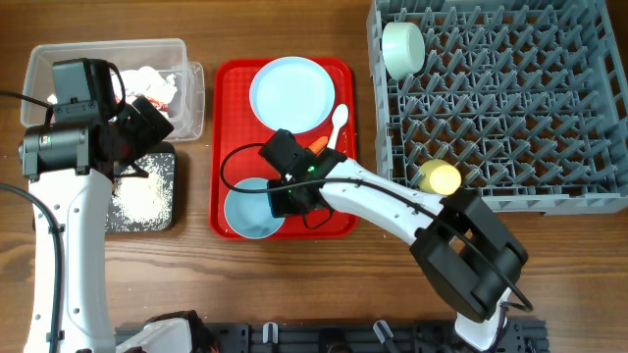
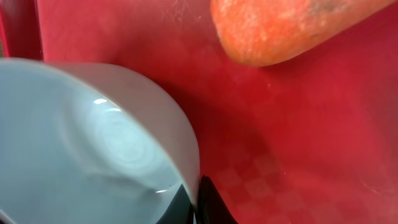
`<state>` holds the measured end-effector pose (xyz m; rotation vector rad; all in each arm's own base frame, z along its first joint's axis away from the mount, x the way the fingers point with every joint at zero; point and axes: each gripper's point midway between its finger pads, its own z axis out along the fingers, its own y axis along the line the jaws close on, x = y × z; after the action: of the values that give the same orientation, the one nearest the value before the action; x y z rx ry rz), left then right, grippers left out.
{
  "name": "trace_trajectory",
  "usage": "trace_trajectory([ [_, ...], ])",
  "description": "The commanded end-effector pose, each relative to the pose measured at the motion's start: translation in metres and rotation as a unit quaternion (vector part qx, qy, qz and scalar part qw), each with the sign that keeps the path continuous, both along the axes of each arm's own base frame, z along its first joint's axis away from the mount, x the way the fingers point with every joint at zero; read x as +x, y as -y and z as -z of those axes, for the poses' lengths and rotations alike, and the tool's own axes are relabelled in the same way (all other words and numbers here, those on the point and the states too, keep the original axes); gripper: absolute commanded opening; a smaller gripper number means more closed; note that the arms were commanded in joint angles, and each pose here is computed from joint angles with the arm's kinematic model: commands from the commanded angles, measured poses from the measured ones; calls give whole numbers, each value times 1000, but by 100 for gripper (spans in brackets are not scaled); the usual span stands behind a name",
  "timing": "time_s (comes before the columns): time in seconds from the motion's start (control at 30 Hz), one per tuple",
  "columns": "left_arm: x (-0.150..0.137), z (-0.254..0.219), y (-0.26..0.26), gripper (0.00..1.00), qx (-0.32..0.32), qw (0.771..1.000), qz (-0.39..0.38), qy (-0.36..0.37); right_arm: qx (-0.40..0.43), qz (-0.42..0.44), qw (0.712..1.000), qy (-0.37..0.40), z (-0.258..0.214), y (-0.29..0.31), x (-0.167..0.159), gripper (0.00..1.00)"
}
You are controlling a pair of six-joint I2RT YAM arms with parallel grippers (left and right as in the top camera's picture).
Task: Sort waste into correct bins and load items into the dishwasher rack
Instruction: 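Carry the light-blue bowl into the rack and release it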
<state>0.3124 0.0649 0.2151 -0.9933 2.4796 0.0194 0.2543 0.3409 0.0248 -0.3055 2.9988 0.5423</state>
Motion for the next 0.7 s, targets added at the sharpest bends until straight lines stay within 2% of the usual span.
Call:
trace_trajectory([
  [0.0, 0, -5, -2, 100, -2, 1000, -8, 9, 9, -11, 999, 45, -32, 14, 19, 4],
  [0.1, 0, -5, -2, 100, -2, 1000, -8, 9, 18, 18, 988, 152, -105, 45, 46, 4],
  [0.13, 0, -5, -2, 100, -2, 1000, -8, 9, -54, 98, 958, 263, -152, 100, 76, 4],
  [0.17, 0, -5, -2, 100, -2, 1000, -8, 9, -93, 134, 938, 306, -170, 126, 86, 4],
  [0.23, 0, -5, -2, 100, -2, 1000, -8, 9, -218, 244, 851, 410, -220, 208, 106, 4],
  [0.27, 0, -5, -2, 100, -2, 1000, -8, 9, -283, 293, 798, 444, -240, 245, 110, 4],
  [0.33, 0, -5, -2, 100, -2, 1000, -8, 9, -383, 341, 728, 454, -251, 297, 115, 4],
  [0.4, 0, -5, -2, 100, -2, 1000, -8, 9, -470, 314, 707, 424, -238, 329, 129, 4],
  [0.47, 0, -5, -2, 100, -2, 1000, -8, 9, -575, 214, 695, 374, -221, 347, 149, 4],
  [0.5, 0, -5, -2, 100, -2, 1000, -8, 9, -602, 188, 685, 365, -217, 347, 158, 4],
  [0.6, 0, -5, -2, 100, -2, 1000, -8, 9, -636, 124, 669, 364, -201, 329, 191, 4],
  [0.67, 0, -5, -2, 100, -2, 1000, -8, 9, -641, 112, 667, 362, -193, 326, 198, 5],
])
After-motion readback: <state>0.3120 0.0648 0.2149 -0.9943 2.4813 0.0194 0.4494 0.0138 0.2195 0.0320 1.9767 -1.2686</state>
